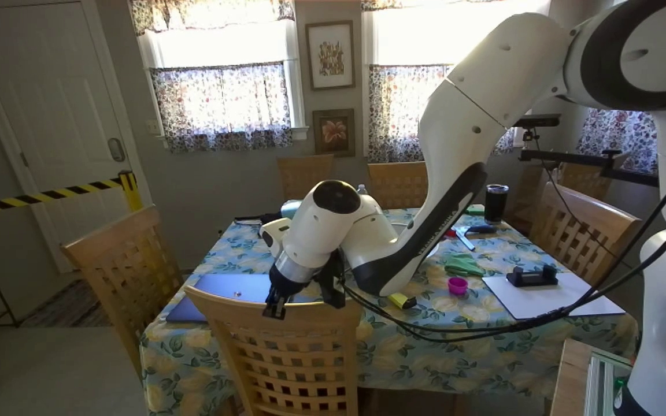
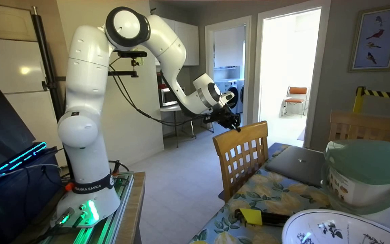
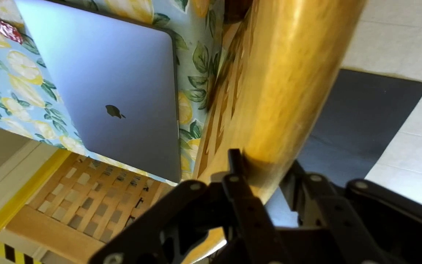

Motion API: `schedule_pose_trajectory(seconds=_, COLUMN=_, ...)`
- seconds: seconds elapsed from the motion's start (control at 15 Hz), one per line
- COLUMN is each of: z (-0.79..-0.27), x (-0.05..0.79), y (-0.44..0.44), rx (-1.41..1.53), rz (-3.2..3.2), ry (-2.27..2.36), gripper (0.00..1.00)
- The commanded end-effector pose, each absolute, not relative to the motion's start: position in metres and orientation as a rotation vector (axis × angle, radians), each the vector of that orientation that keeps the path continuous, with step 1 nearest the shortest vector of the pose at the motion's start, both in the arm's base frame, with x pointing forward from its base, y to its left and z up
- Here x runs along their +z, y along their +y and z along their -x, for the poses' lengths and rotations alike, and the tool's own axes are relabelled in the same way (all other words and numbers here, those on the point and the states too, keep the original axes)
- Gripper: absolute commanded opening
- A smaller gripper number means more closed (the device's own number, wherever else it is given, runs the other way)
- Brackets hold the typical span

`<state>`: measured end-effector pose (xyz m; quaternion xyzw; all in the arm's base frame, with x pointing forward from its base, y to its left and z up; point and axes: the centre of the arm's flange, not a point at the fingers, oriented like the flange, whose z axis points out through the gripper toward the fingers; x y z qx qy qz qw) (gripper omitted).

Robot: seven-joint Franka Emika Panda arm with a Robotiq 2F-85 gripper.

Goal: Push the closest chair in completely

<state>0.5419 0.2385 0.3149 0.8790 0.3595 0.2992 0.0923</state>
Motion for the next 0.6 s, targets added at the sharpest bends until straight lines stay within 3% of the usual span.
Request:
schedule_pose_trajectory(seconds=0.0, z=-0.555, x=0.308, y=0.215, rx=0.826, rz=-2.485, ry=1.286, gripper=0.07)
schedule_pose_trajectory(seconds=0.53, z=-0.538, x=0.307, y=0.191, rx=0.773, rz=-2.539, ry=1.401, gripper=0.07)
